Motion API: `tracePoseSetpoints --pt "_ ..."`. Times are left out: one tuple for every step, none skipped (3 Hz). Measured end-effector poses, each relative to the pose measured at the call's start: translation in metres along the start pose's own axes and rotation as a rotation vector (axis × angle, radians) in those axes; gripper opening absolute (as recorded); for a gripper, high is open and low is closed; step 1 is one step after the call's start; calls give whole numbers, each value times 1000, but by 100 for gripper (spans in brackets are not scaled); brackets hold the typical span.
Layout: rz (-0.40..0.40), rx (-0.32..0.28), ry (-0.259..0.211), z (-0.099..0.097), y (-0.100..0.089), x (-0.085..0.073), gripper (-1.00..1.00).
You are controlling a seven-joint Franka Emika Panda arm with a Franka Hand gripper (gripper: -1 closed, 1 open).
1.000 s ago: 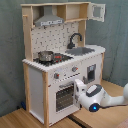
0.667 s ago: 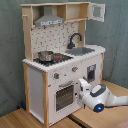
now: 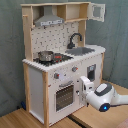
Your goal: Play with the kitchen
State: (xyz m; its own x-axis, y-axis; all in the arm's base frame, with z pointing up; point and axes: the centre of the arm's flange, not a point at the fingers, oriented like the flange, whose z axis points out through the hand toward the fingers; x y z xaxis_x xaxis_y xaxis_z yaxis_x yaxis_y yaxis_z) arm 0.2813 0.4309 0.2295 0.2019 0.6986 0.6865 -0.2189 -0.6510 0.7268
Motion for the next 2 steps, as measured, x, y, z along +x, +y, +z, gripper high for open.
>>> tracePoseSetpoints --pt "-70 -6 58 -12 16 26 100" --pt "-158 -12 105 -23 27 42 100"
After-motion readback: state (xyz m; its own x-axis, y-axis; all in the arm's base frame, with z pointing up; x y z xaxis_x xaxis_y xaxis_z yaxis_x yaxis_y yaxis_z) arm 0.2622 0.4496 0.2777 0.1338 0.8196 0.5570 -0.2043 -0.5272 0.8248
